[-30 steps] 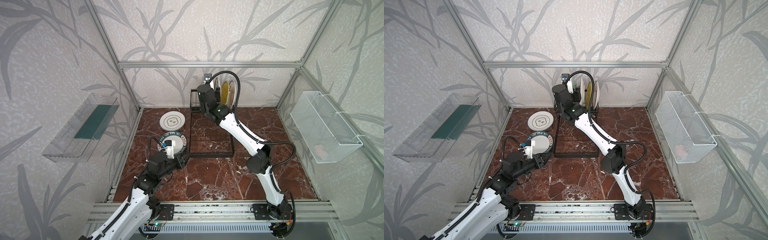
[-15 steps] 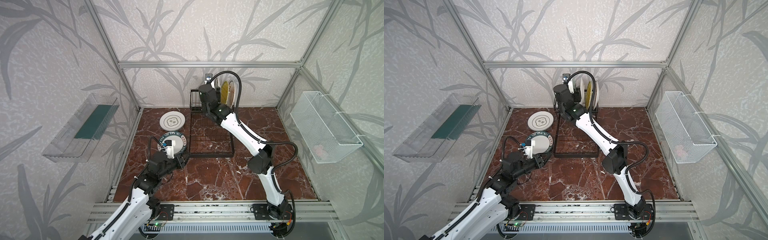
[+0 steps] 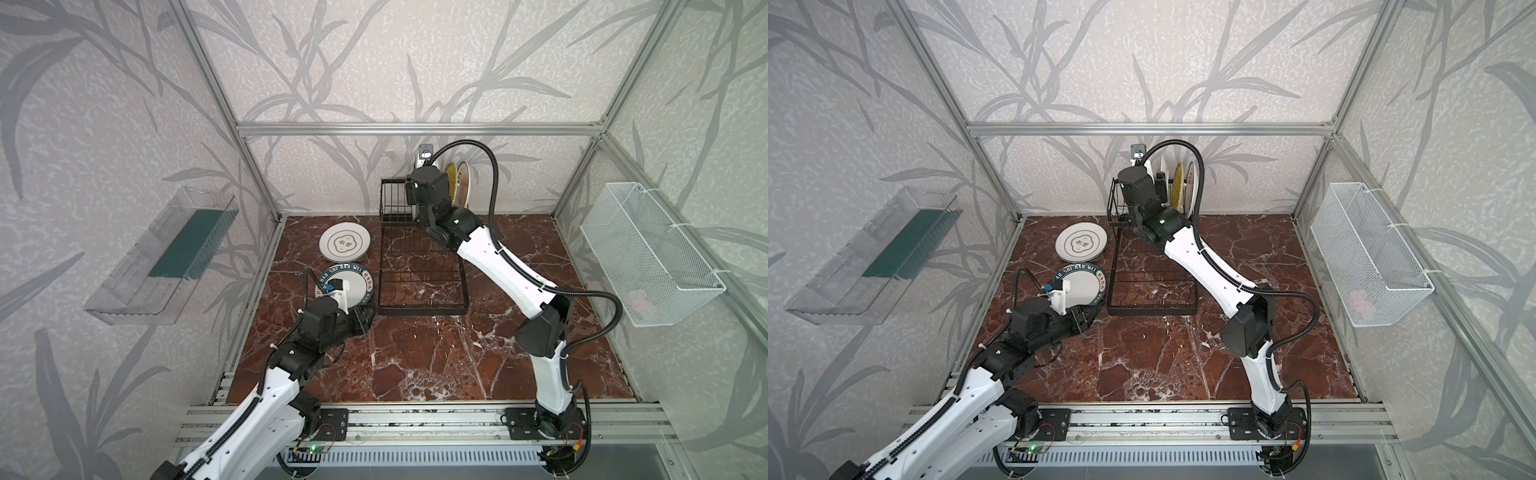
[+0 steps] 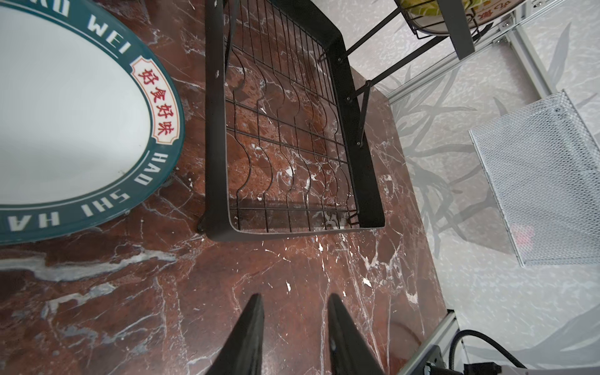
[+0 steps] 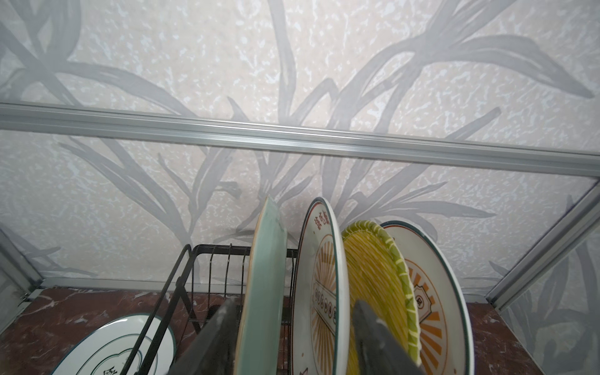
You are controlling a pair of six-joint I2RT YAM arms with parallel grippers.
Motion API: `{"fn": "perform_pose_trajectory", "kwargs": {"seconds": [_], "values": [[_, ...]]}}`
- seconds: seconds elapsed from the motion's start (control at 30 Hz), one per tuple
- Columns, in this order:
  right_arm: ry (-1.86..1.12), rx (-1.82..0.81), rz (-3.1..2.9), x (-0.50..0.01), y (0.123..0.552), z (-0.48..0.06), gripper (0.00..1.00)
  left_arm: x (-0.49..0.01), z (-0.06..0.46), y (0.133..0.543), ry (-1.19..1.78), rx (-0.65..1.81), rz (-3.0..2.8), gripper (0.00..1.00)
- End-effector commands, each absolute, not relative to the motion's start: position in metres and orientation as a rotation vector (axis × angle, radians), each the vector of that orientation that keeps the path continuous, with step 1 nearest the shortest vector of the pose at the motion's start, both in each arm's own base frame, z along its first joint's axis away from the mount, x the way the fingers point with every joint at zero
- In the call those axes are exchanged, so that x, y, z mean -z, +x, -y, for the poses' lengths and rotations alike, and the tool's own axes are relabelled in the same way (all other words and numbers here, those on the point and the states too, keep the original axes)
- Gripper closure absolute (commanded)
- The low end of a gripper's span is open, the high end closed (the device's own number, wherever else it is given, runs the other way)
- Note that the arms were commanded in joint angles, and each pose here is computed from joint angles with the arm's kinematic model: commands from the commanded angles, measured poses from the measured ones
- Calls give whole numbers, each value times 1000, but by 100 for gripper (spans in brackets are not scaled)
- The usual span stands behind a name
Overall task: Load plates into a dish rack
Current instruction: Place the plate on the dish rack, then rotate the dish rack at the top-center of the table.
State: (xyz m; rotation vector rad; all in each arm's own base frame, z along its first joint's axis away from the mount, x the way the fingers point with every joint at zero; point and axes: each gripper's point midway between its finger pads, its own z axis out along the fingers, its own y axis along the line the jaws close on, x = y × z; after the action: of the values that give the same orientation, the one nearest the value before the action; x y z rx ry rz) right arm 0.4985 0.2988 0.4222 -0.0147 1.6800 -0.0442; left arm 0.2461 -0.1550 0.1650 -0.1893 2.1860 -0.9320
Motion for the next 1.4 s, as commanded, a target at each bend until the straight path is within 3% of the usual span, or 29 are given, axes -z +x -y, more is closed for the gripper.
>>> {"fn": "perform_pose_trajectory", "kwargs": {"seconds": [0.0, 0.33, 0.53, 1.03, 1.37], "values": [[4, -121, -1627, -457, 487, -287, 43, -166, 150, 253, -161, 840, -2209, 68], [-48, -244, -1657, -447, 453, -239, 43, -162, 142, 280, -102, 620, -2303, 67], [-118, -236, -1715, -409, 420, -210, 43, -156, 144, 299, -66, 547, -2348, 67], [-63, -293, -1977, -273, 348, -141, 45, -113, 165, 337, -64, 533, -2460, 71], [99, -312, -1997, -245, 321, -90, 47, -102, 190, 347, -77, 667, -2478, 73]]}}
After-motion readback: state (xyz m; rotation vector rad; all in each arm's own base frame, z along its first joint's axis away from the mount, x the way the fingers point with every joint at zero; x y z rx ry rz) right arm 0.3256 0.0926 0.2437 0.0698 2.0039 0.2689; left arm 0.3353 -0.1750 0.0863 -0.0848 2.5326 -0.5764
